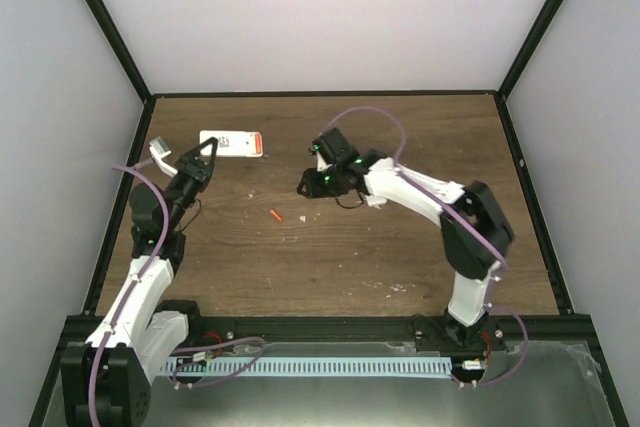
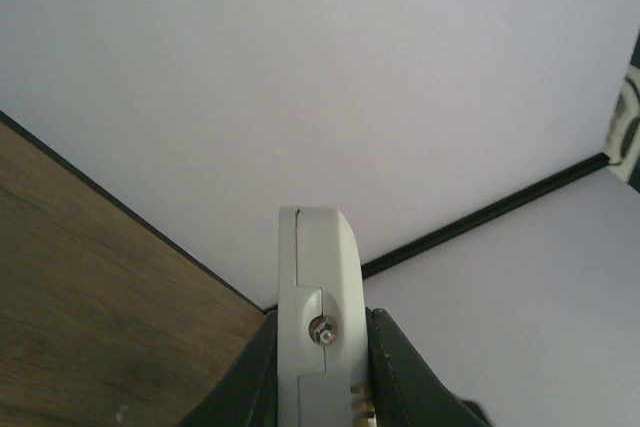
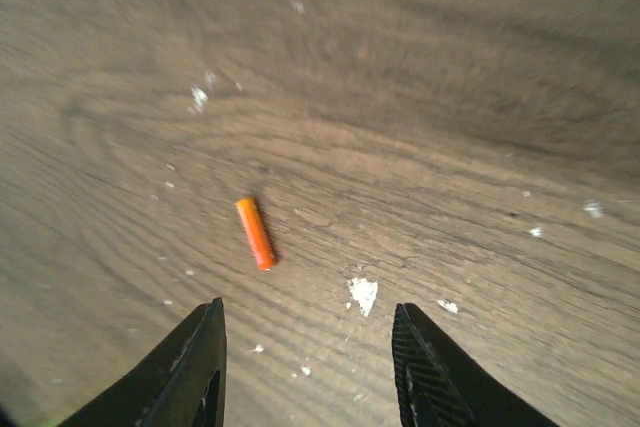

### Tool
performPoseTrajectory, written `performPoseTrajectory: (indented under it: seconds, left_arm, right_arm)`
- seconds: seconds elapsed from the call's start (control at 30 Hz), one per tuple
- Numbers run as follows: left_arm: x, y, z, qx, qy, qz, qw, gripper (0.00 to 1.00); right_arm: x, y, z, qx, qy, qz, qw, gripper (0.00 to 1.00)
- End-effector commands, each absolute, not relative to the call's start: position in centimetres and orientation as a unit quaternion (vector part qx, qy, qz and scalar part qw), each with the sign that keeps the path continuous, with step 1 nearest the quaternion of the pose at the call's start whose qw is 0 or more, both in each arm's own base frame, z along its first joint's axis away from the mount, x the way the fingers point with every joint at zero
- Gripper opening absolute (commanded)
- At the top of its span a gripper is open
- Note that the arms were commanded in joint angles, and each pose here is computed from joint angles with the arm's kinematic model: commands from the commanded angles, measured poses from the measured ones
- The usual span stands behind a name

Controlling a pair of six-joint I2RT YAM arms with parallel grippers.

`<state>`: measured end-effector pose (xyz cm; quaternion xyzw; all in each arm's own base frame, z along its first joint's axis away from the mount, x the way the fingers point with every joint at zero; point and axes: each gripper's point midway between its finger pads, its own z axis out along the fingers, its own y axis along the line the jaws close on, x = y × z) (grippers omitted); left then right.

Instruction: Load the batteries into the remote control

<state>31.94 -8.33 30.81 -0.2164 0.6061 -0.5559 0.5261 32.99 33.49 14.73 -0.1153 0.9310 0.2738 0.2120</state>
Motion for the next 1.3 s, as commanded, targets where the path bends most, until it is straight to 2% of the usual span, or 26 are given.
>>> performPoseTrajectory:
  seconds: [0.0,0.37,1.07,1.27]
  left_arm:
    - [32.7,-6.8,31.4,-0.216,0.626,-0.505,0.554,0.00]
    - [32.1,-5.3,31.5,-0.229,0.628,-0.462,0.583,0.00]
    - [32.2,-5.4,31.5,-0.233,0.629,-0.470,0.574,0.00]
    - [32.3,-5.4,31.2,-0.236,0.629,-0.470,0.572,0.00]
  right_arm:
    - [33.3,36.5,12.7,-0.170,0.932,0.239,0.214,0.38]
    - [32.3,41.2,9.0,-0.224,0.928,0.234,0.186,0.36]
    - [30.8,43.0,4.6,-0.263,0.940,0.149,0.158,0.36]
    - [30.1,42.9,3.2,-0.275,0.942,0.129,0.142,0.27]
